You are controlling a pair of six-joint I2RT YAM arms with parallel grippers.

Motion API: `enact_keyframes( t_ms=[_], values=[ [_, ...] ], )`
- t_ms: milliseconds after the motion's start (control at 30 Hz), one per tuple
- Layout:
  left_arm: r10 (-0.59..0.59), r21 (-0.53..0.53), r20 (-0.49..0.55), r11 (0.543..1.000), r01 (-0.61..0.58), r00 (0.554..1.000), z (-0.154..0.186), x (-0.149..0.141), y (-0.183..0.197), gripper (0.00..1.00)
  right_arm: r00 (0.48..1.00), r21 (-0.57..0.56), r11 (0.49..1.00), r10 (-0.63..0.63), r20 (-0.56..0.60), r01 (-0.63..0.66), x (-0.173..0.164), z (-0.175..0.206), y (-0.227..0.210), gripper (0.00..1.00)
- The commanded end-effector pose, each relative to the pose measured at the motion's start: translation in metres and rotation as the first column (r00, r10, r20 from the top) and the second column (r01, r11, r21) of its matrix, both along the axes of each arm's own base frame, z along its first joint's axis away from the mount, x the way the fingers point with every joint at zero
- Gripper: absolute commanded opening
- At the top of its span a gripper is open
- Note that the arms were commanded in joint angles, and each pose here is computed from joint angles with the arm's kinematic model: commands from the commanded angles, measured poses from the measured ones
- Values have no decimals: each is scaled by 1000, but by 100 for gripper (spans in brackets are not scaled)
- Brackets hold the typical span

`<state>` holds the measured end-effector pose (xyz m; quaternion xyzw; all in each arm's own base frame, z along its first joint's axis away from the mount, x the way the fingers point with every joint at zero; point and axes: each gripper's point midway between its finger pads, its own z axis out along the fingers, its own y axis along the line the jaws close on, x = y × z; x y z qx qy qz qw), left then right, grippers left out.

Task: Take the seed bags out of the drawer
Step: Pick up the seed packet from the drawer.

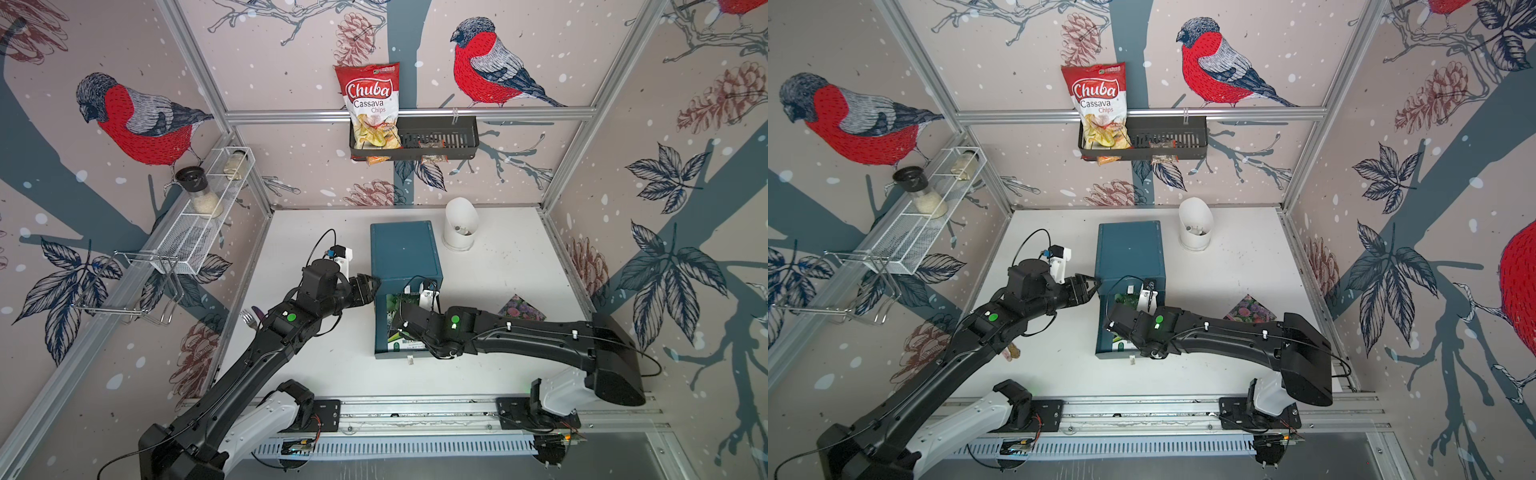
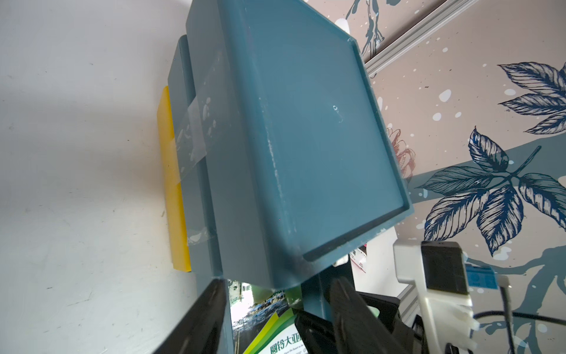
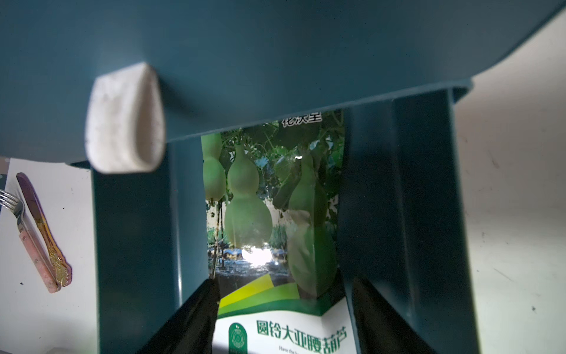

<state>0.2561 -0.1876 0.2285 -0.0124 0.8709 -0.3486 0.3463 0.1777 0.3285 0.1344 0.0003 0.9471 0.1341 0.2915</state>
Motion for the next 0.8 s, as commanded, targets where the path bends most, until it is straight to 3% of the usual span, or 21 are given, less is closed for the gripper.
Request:
enact_keyframes(
  t_ms=[0, 367, 767],
  values=[
    [21, 32, 32, 999, -22, 999, -2, 6, 5, 59, 1000, -34, 999, -5, -6, 4, 4, -6, -2, 72],
    [33, 61, 49, 998, -36, 998, -4, 7, 10, 61, 999, -55, 998, -21, -43, 19, 13, -28, 0, 68],
    [47, -8, 88, 999, -47, 995, 23, 22, 9, 66, 998, -52, 998, -25, -57, 22, 21, -36, 3, 63]
  ],
)
